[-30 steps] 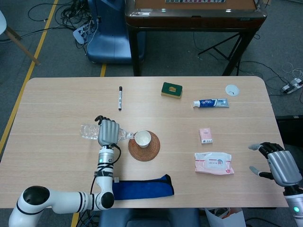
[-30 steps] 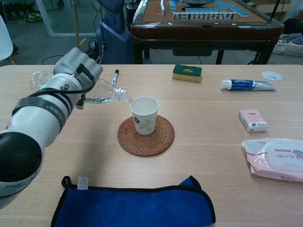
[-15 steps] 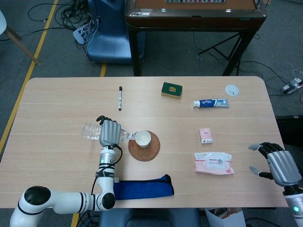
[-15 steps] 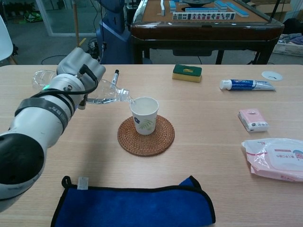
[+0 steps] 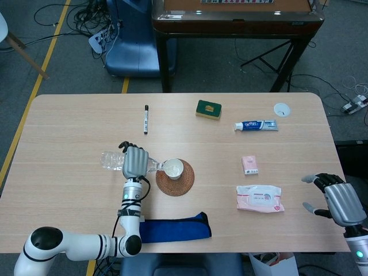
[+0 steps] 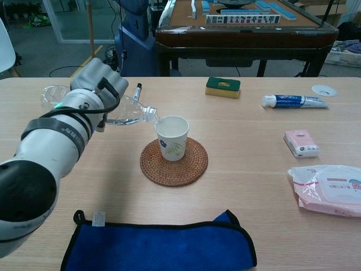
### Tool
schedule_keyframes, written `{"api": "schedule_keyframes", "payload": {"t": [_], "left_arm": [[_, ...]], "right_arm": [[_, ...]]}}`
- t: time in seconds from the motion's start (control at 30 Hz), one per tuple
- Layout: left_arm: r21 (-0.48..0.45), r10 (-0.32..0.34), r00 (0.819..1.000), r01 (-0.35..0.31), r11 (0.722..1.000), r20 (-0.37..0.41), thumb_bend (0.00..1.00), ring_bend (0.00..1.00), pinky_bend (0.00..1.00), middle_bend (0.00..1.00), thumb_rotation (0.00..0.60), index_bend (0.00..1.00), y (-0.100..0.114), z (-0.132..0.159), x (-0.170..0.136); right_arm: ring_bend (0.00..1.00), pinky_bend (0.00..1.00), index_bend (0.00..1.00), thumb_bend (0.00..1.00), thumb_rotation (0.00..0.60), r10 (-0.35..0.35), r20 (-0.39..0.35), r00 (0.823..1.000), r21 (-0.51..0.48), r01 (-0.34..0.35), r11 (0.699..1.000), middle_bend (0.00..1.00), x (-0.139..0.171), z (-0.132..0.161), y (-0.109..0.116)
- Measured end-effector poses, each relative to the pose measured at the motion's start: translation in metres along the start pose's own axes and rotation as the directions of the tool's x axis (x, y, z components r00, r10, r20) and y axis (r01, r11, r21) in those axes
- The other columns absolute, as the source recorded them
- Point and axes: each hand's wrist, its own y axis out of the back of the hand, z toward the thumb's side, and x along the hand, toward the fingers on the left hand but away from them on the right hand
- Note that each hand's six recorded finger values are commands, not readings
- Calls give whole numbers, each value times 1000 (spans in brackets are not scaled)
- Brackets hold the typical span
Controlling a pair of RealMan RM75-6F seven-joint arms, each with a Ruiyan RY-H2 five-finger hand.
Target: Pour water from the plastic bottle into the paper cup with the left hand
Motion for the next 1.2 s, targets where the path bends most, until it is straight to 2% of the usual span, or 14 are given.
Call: {"api": "schedule_keyframes", "payload": {"t": [0.27, 0.7, 0.87, 1.07, 1.2], "left_arm": [[-30, -26, 1000, 26, 999, 2, 97, 448, 359, 769, 600, 705, -1, 2, 1], [-167, -76, 996, 82, 983, 39, 97, 448, 362, 772, 600, 706, 6, 13, -2], [-218, -60, 997, 68, 974, 45, 97, 448, 365, 773, 600, 706, 8, 12, 0], [-333, -40, 998, 53, 941, 47, 97, 448, 369, 776, 600, 708, 5, 9, 4], [-437, -53, 997, 68, 897, 47, 97, 448, 374, 776, 600, 709, 0, 4, 6]], "right_arm": [[329, 372, 373, 35, 600, 3, -1, 1000, 0, -3, 1000, 407, 0, 0, -1], [329, 372, 374, 35, 600, 0, -1, 1000, -1, 0, 1000, 407, 0, 0, 0], [330, 372, 374, 35, 600, 0, -1, 1000, -2, 0, 1000, 407, 1, 0, 1], [329, 372, 373, 35, 600, 1, 0, 1000, -1, -1, 1000, 407, 0, 0, 0], [329, 372, 374, 36, 600, 1, 0, 1000, -2, -1, 1000, 407, 0, 0, 0]]}}
